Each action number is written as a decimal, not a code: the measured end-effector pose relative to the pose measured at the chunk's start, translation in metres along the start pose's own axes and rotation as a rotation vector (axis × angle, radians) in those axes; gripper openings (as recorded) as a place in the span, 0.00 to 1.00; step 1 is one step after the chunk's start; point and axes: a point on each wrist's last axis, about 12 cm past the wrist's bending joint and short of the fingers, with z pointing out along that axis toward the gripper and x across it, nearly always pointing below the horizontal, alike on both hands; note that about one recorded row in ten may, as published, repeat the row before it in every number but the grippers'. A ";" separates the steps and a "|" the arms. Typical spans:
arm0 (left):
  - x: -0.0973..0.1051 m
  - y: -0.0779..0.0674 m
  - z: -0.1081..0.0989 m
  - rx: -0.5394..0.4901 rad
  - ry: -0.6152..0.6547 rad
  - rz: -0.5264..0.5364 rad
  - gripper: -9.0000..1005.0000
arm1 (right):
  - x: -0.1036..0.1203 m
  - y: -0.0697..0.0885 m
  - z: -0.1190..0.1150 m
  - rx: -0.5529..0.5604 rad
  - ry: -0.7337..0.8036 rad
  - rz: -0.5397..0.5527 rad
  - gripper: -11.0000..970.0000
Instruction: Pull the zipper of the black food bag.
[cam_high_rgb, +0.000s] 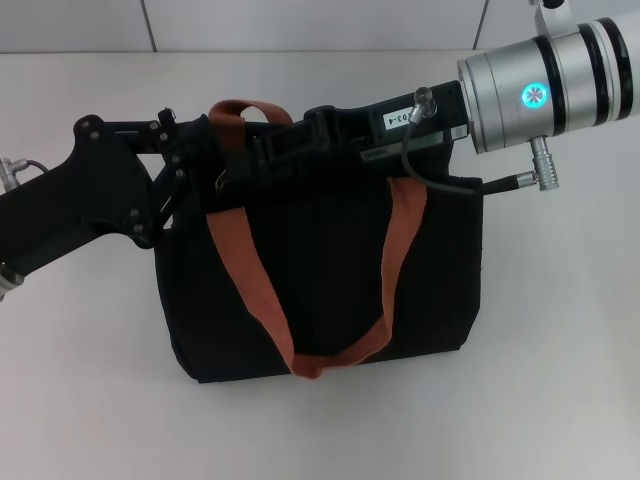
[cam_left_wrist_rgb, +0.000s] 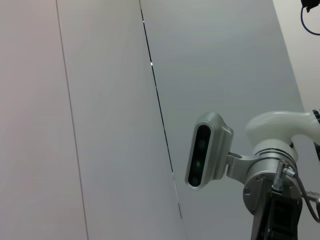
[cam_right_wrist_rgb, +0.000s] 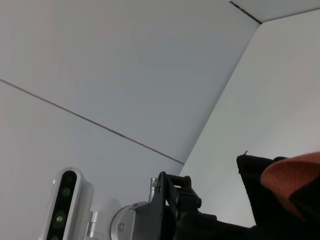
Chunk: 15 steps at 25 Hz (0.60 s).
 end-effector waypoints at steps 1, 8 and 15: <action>0.000 0.000 0.000 0.000 0.000 0.000 0.06 | 0.000 0.000 0.000 0.000 0.000 0.000 0.44; 0.000 0.000 -0.004 -0.014 0.001 -0.002 0.06 | 0.001 -0.001 -0.003 -0.004 -0.005 0.004 0.44; -0.001 -0.001 -0.005 -0.012 -0.007 -0.004 0.06 | 0.002 -0.002 -0.005 -0.001 -0.011 0.000 0.44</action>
